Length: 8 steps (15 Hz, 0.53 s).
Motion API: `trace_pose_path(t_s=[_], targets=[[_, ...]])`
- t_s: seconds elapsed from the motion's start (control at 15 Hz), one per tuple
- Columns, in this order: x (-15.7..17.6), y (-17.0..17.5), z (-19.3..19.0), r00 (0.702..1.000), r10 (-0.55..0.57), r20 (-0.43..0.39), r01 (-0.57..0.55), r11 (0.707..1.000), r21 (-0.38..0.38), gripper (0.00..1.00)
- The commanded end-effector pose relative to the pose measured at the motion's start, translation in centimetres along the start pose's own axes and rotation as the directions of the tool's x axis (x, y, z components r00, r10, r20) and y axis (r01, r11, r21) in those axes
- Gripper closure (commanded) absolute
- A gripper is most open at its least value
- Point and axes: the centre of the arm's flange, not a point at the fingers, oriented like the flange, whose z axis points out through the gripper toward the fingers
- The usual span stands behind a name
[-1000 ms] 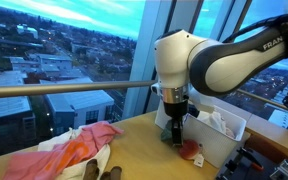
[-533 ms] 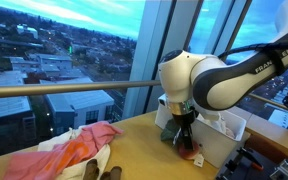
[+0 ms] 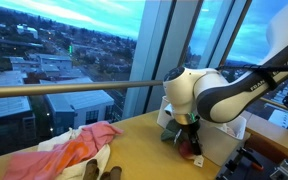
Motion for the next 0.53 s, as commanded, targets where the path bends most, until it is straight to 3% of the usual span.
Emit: trace_pose_path(t_s=[0.0, 0.27, 0.33, 0.47], targets=[[0.5, -0.2, 1.6, 0.999, -0.036, -0.006, 0.036, 0.999, -0.012, 0.0], [1.3, -0.8, 2.6, 0.999, -0.038, -0.023, 0.039, 0.999, 0.002, 0.0], [1.5, -0.9, 2.7, 0.999, -0.038, -0.027, 0.038, 0.999, 0.004, 0.25], [1.7, -1.2, 2.8, 0.999, -0.04, -0.033, 0.04, 0.999, 0.005, 0.35]])
